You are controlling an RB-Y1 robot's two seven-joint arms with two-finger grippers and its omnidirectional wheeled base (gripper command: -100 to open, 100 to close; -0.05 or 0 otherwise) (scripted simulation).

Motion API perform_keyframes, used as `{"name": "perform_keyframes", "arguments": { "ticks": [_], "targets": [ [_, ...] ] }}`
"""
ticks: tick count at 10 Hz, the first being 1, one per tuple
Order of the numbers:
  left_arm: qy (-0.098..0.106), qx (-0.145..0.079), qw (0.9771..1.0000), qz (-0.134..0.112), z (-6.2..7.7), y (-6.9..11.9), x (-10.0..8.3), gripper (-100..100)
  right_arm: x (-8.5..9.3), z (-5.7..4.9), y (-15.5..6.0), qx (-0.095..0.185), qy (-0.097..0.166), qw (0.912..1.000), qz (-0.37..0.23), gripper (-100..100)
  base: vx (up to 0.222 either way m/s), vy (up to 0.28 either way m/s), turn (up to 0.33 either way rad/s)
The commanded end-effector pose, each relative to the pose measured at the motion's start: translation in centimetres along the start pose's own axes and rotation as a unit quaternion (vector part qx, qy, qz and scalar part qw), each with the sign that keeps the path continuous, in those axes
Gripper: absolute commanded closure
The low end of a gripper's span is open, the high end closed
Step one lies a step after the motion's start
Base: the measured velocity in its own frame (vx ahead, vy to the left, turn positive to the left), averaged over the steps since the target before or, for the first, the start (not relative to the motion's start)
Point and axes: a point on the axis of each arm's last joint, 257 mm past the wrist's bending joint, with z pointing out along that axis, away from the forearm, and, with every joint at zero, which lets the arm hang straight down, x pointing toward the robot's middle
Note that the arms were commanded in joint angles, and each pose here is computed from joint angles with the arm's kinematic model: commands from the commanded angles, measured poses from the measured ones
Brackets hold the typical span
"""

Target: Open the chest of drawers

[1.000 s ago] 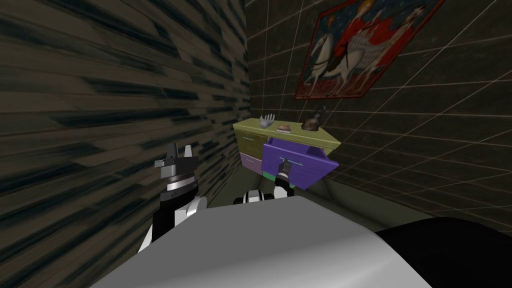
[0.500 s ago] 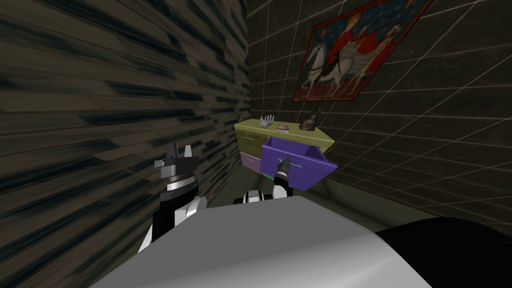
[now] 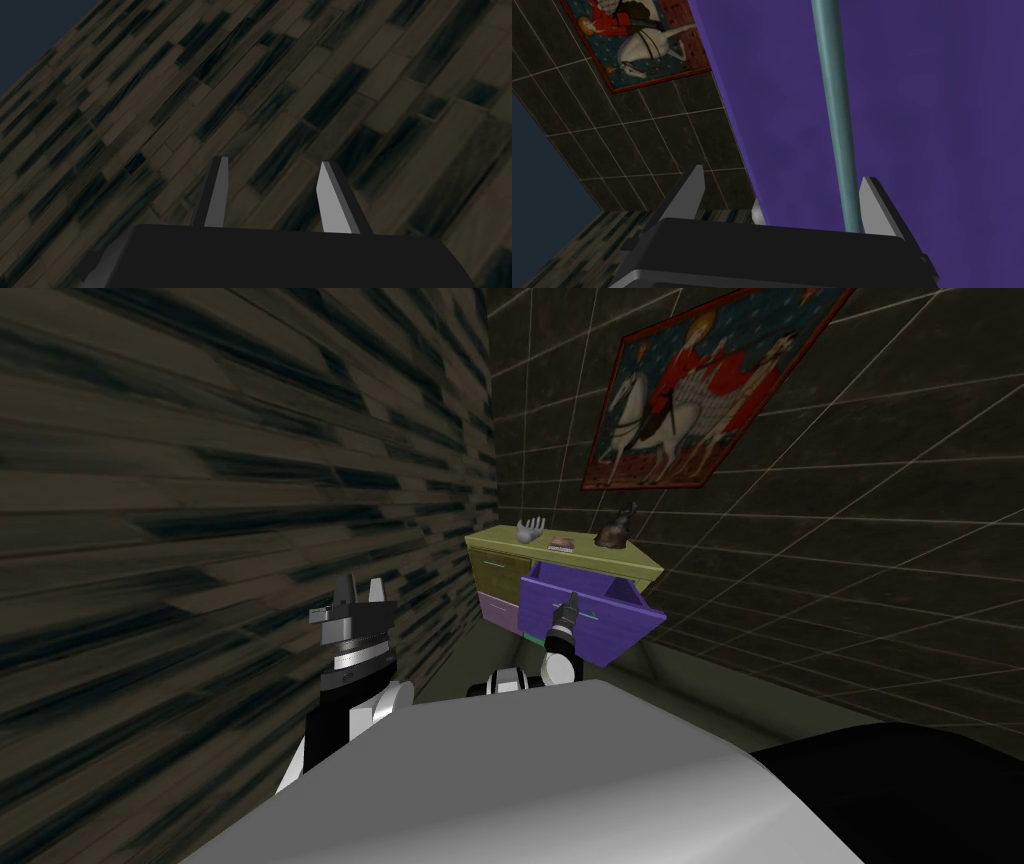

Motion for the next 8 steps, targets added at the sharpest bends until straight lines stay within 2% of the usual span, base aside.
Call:
{"name": "perform_keyframes", "arguments": {
  "ticks": [1, 2, 3, 8],
  "targets": [
    [0.000, 0.000, 1.0000, 0.000, 0.0, 0.0, 0.0, 0, -1.2, 0.2, -1.2, 0.000, -0.004, 1.0000, 0.000, -100, -0.013, -0.016, -0.030],
    [0.000, 0.000, 1.0000, 0.000, 0.0, 0.0, 0.0, 0, -0.8, 0.1, -0.4, -0.005, -0.001, 1.0000, -0.002, -100, 0.001, -0.010, 0.000],
    [0.000, 0.000, 1.0000, 0.000, 0.0, 0.0, 0.0, 0, -0.9, 0.1, -0.4, -0.006, -0.002, 1.0000, -0.005, 0, 0.000, 0.000, 0.000],
    [0.000, 0.000, 1.0000, 0.000, 0.0, 0.0, 0.0, 0, -0.8, -0.1, 0.0, -0.010, -0.001, 0.9999, -0.008, 0, 0.000, 0.000, 0.000]
  ]
}}
